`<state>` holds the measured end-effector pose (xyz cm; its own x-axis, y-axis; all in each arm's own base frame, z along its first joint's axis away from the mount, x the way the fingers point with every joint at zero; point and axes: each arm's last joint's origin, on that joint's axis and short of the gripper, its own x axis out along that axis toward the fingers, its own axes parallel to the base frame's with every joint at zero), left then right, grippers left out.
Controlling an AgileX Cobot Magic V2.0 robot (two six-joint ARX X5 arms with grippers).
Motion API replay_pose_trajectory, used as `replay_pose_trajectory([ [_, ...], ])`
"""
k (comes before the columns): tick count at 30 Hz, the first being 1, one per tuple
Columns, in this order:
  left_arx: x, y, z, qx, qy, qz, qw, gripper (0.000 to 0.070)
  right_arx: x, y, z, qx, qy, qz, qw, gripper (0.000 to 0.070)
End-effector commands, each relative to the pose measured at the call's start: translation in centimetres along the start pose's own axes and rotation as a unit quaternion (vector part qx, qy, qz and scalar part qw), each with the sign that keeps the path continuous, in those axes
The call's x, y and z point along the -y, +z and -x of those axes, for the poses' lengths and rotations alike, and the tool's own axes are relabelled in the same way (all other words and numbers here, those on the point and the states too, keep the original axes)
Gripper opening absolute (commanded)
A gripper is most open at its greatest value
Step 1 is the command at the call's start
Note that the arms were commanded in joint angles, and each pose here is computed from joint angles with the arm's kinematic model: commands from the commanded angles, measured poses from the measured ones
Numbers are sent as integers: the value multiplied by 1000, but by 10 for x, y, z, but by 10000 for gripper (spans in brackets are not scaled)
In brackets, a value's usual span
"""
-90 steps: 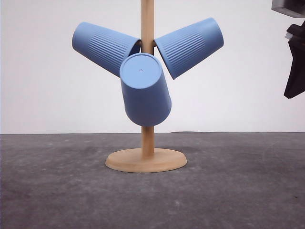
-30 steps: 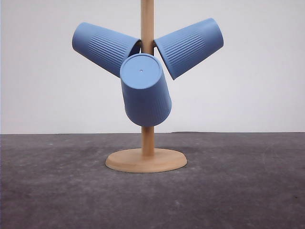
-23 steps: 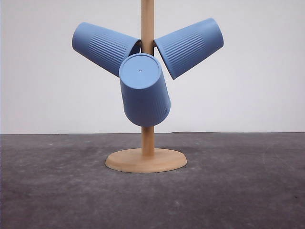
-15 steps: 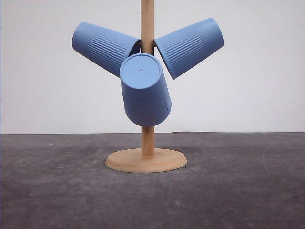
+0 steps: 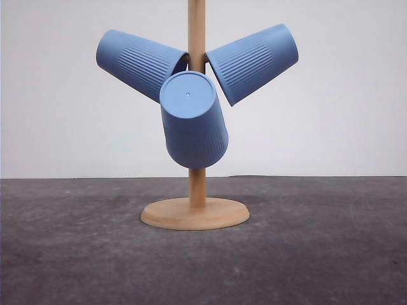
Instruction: Place three cups
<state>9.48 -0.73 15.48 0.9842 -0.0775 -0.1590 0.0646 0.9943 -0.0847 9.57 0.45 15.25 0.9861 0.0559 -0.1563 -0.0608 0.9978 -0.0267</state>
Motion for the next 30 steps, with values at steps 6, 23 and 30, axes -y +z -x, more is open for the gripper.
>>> replay_pose_trajectory([
  [6, 0, -5, -1, -9, -1, -7, 1000, 0, 0, 0, 0, 5, -2, 2, 1000, 10],
  [23, 0, -5, -1, -9, -1, -7, 1000, 0, 0, 0, 0, 5, -2, 2, 1000, 10],
  [30, 0, -5, -1, -9, -1, -7, 1000, 0, 0, 0, 0, 5, -2, 2, 1000, 10],
])
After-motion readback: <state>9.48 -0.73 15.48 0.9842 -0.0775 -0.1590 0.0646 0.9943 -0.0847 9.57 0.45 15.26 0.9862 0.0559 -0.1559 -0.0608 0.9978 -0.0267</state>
